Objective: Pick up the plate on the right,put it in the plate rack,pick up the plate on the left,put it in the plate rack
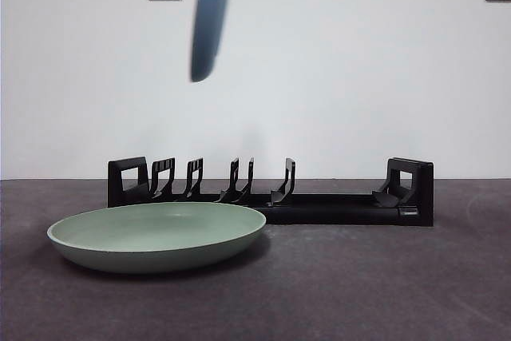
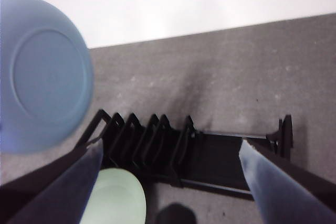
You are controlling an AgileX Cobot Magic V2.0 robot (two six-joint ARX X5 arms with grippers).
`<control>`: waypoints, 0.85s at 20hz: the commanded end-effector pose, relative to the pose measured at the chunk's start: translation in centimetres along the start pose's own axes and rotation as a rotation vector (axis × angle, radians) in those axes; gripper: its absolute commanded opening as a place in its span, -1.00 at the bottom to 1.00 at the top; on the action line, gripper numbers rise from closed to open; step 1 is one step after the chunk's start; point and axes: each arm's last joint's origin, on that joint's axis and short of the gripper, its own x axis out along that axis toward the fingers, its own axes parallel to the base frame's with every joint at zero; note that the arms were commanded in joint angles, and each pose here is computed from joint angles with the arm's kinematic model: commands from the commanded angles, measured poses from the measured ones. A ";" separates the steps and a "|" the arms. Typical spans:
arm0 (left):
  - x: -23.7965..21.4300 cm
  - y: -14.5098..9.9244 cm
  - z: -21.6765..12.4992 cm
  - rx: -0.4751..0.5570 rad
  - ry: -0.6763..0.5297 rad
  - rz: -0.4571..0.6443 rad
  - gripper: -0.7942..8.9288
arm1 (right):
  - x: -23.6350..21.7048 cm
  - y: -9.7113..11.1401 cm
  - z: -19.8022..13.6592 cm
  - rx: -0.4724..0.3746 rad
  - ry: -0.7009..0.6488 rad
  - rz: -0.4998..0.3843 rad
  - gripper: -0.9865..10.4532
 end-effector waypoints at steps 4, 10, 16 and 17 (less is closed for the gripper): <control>-1.0 3.2 0.2 -0.108 -0.043 -0.032 -0.85 | 0.0 0.0 0.0 -0.015 0.002 -0.002 -0.06; -0.2 5.5 -1.1 -0.176 -0.019 -0.021 -0.85 | 0.0 0.0 0.0 -0.015 0.004 0.002 -0.06; 1.5 7.2 -3.3 -0.224 0.050 -0.002 -0.85 | 0.0 0.0 -0.1 -0.013 0.010 0.000 -0.06; 1.7 7.4 -3.7 -0.230 0.061 -0.002 -0.85 | 0.0 0.0 -0.1 -0.012 0.013 -0.001 -0.06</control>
